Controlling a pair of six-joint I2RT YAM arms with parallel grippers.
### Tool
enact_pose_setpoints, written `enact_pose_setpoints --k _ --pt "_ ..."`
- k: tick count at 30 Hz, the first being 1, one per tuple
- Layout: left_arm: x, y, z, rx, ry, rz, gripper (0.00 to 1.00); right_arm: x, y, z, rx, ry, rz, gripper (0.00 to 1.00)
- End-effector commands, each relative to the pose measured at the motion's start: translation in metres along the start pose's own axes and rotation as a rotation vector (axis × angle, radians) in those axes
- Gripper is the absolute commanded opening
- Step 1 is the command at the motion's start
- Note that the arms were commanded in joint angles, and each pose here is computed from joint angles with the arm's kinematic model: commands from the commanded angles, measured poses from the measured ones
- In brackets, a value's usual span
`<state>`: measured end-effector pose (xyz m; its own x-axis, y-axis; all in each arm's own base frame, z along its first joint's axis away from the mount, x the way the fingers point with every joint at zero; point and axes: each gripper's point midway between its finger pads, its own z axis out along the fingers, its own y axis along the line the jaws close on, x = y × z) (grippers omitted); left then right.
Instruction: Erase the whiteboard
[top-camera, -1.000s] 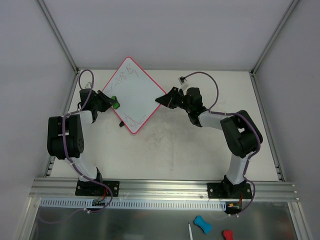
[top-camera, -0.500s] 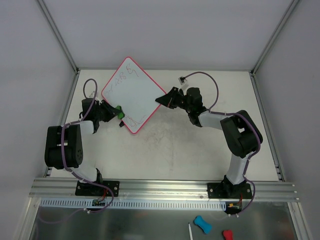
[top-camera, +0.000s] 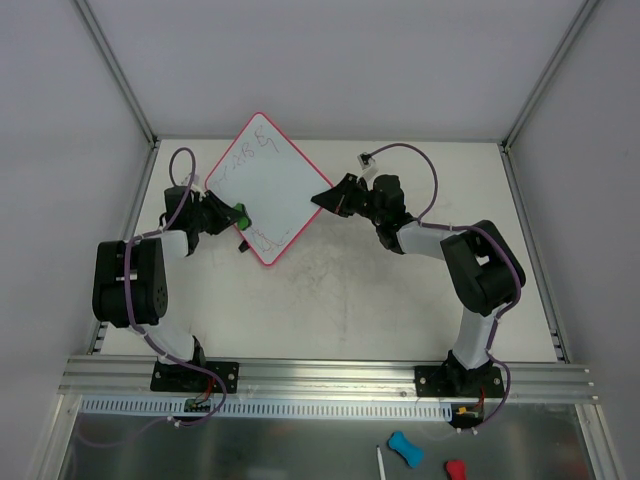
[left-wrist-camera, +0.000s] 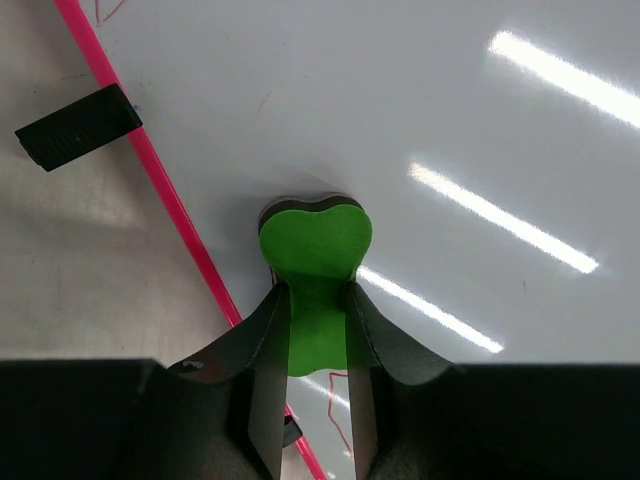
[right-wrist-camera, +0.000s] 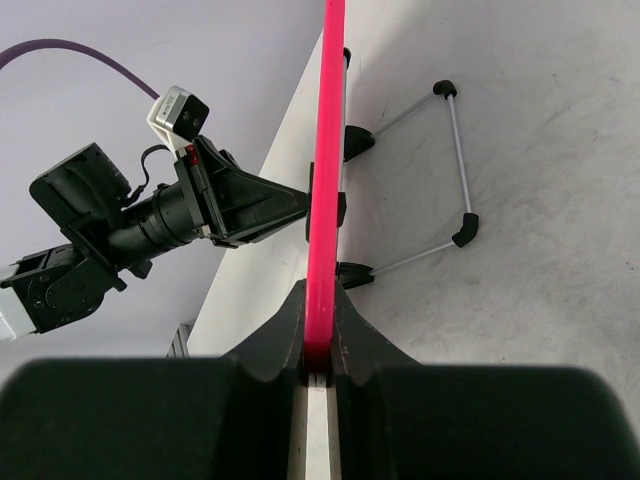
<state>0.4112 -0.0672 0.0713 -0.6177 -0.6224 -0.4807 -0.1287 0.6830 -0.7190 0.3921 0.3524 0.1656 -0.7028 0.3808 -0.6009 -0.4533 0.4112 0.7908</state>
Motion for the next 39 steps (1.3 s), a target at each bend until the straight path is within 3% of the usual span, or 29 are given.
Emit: enact_pose_setpoints --k 1,14,29,39 --pt "0.037 -0.003 0.005 0.022 0.092 0.022 0.0 -0.003 0.018 0.002 -0.05 -0.001 -0.082 0.0" --pt "0.083 -0.028 -0.008 0.038 0.155 0.08 0.0 -0.001 0.014 0.002 -0.042 0.0 -0.077 0.0" --pt "0.116 0.003 -0.038 -0.099 0.17 0.0 0.0 0.001 0.01 0.001 -0.025 -0.006 -0.074 0.0" --pt "0.113 0.017 -0.039 -0.137 0.175 -0.04 0.0 0.003 0.008 0.001 -0.022 -0.001 -0.07 0.0"
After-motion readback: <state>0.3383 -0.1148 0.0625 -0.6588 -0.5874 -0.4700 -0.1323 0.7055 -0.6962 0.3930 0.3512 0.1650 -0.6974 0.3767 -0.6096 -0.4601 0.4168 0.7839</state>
